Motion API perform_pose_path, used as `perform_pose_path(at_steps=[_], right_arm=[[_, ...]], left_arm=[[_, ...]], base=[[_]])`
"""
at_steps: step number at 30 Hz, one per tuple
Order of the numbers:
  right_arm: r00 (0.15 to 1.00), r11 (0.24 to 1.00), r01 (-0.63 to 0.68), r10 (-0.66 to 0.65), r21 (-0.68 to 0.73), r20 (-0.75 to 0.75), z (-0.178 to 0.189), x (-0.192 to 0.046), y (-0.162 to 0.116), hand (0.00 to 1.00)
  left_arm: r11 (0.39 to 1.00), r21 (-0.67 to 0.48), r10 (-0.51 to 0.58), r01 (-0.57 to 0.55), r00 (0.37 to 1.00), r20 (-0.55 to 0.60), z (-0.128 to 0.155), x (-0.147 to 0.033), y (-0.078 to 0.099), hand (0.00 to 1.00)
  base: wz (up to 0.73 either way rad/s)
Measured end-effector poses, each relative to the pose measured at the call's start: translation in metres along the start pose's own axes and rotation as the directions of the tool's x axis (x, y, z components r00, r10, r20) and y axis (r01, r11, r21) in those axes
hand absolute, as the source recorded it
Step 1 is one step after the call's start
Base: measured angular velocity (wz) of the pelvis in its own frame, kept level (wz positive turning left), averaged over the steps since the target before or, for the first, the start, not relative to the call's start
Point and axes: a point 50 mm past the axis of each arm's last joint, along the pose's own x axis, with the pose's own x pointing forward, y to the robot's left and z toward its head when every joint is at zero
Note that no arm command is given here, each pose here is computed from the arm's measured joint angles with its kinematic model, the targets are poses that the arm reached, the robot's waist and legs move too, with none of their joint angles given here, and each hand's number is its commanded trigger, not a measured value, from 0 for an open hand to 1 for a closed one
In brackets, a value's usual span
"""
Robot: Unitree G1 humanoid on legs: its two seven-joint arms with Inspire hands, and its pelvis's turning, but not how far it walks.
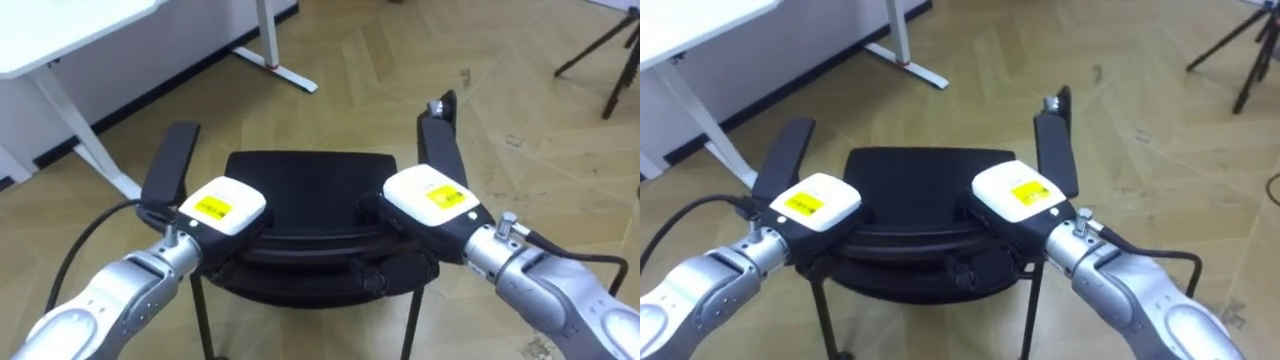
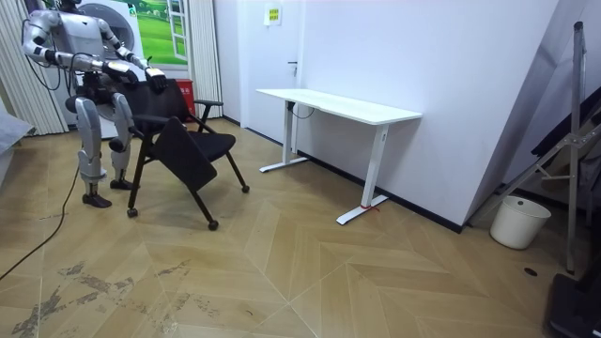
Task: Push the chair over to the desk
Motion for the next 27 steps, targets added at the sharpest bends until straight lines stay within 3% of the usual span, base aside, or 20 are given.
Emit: perform_pose_path(at_steps=[27], right_arm=[[0.999, 1.000, 0.003, -0.003, 0.015, 0.045, 0.0039, -0.0039, 0.0054, 1.00]], left_arm=[[1.000, 0.021, 0.000, 0.000, 1.000, 0.011, 0.0016, -0.0043, -0.0021, 1.00]], base=[[0.04]])
